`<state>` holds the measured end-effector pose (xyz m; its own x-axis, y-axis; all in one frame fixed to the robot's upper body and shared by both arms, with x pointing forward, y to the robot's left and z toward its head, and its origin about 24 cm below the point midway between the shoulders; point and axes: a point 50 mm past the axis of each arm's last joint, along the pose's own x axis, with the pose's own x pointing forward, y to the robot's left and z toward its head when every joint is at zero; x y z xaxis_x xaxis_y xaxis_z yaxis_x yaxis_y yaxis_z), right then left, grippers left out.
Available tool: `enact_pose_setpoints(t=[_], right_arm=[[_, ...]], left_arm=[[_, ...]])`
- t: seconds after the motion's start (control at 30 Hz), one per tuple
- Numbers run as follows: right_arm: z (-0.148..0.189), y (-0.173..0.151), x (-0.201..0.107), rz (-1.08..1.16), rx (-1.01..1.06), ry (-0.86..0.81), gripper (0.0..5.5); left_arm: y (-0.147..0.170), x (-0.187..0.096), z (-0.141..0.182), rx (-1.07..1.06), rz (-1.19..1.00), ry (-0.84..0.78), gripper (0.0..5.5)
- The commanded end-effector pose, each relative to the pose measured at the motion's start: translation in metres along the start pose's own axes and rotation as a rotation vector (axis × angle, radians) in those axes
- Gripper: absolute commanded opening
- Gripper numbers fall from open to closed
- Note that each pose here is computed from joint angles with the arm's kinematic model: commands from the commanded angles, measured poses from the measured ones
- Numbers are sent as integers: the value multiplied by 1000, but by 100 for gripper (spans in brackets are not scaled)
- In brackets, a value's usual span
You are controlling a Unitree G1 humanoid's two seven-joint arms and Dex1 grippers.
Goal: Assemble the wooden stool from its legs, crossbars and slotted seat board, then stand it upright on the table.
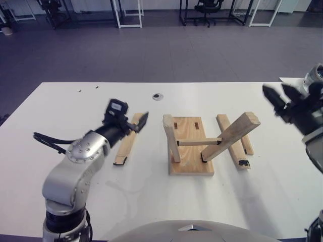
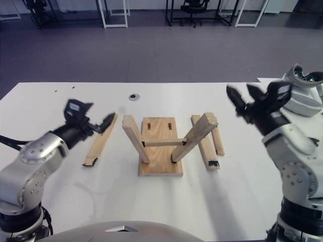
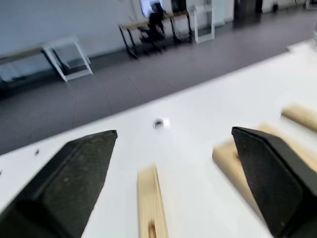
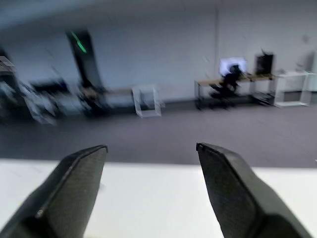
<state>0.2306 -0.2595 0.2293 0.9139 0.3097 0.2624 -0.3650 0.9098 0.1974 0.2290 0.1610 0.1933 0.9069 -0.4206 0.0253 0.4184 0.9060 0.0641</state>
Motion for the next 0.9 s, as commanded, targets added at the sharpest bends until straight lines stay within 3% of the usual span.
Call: enact_pose_setpoints(t=[0.03,0.1,0.2,0.27,0.33,0.5,0.73,0.8,0.9], right_arm=[[40,27,6,284,277,-224,338],[18,37,8,316,332,-102,338],[-91,41,-14,205,261,486,338],[-129,45,-35,174,239,677,338],[-131,44,-34,163,214,659,338],[-90,37,-3,152,170,382,338],[-25,31,10,208,308,36,338],[-19,22,6,178,316,5,338],[-44,3,-17,76,265,133,338]], left_arm=[[-11,1,67,-211,-248,-456,427],[-16,3,68,-236,-292,-442,427],[-28,11,42,-228,-306,-279,427],[-35,13,26,-224,-295,-191,427],[-38,13,17,-219,-285,-152,427],[-39,12,14,-210,-254,-156,427],[-29,8,45,-217,-241,-352,427],[-17,3,57,-227,-205,-419,427],[1,-8,47,-208,-121,-368,427]])
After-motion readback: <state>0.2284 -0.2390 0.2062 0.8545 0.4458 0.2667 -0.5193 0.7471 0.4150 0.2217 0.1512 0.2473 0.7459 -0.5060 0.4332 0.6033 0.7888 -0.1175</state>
